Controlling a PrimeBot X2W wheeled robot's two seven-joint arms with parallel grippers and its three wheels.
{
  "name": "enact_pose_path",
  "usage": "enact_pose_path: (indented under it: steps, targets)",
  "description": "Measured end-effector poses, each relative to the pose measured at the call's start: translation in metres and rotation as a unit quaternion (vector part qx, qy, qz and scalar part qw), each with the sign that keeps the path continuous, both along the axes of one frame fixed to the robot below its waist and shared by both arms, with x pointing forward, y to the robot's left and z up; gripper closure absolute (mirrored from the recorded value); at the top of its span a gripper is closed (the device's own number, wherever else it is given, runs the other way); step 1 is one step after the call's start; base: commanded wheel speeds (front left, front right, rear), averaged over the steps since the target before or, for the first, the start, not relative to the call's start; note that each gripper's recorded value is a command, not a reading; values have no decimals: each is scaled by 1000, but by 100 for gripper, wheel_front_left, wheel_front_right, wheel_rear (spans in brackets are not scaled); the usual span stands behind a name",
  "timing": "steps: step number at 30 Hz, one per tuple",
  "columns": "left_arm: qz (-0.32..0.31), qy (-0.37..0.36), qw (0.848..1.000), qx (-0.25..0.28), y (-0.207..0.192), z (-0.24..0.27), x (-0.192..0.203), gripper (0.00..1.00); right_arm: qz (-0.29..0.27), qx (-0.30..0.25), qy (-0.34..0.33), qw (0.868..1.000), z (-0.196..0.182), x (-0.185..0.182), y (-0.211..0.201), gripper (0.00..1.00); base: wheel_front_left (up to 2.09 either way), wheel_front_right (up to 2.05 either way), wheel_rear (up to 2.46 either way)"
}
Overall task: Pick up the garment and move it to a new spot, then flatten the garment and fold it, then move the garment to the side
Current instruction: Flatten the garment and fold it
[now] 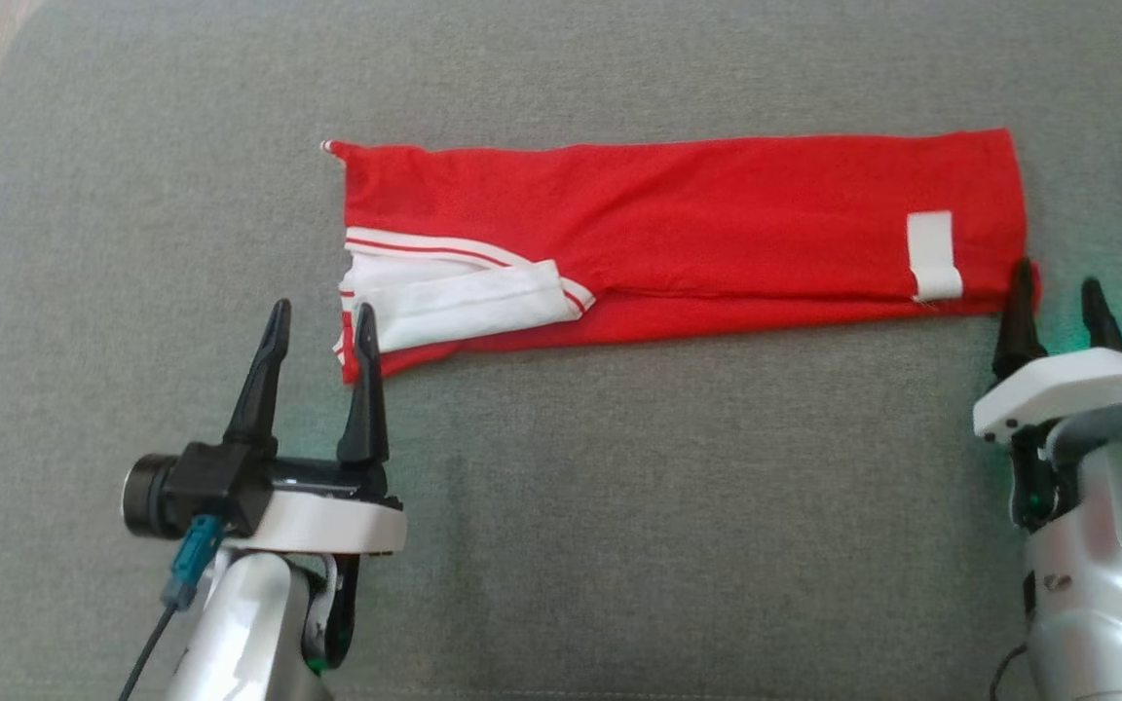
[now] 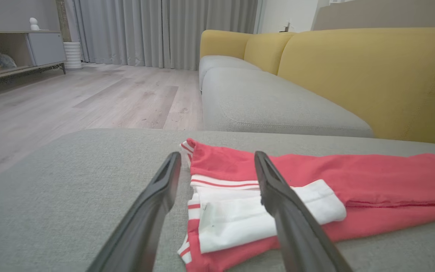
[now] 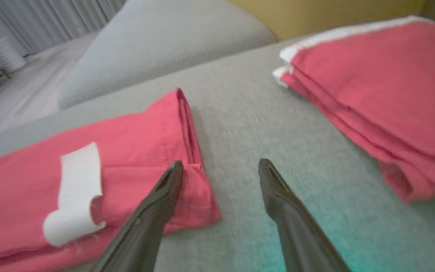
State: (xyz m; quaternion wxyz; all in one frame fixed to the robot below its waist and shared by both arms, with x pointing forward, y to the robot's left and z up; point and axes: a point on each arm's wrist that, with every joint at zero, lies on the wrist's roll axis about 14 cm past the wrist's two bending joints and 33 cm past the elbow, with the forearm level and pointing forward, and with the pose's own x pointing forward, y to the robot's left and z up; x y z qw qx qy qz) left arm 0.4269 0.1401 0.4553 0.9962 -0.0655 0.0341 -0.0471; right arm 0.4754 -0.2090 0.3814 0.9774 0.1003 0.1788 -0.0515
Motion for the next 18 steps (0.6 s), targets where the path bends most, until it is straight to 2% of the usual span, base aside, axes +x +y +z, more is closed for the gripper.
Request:
enact_pose_path:
  steps: [3, 4, 5, 6, 7, 18]
  targets:
    - [10, 5, 1000, 4, 7, -3, -1, 0, 0, 12, 36, 999, -18, -4, 5, 0, 0, 0, 0]
    - [10, 5, 1000, 6, 8, -3, -1, 0, 2, 16, 38, 999, -19, -3, 8, 11, 0, 0, 0]
    - [8, 4, 1000, 7, 8, -3, 0, 0, 5, 18, 39, 999, -19, 0, 11, 55, 0, 0, 0]
    - [8, 4, 1000, 8, 8, -3, 0, 0, 8, 19, 38, 999, -18, 3, 13, 82, 0, 0, 0]
    - [7, 3, 1000, 10, 7, -3, 0, 0, 12, 19, 36, 999, -17, 4, 15, 100, 0, 0, 0]
    - [5, -14, 1000, 9, 6, 8, 8, 0, 5, 12, 28, 1000, -13, 0, 10, 100, 0, 0, 0]
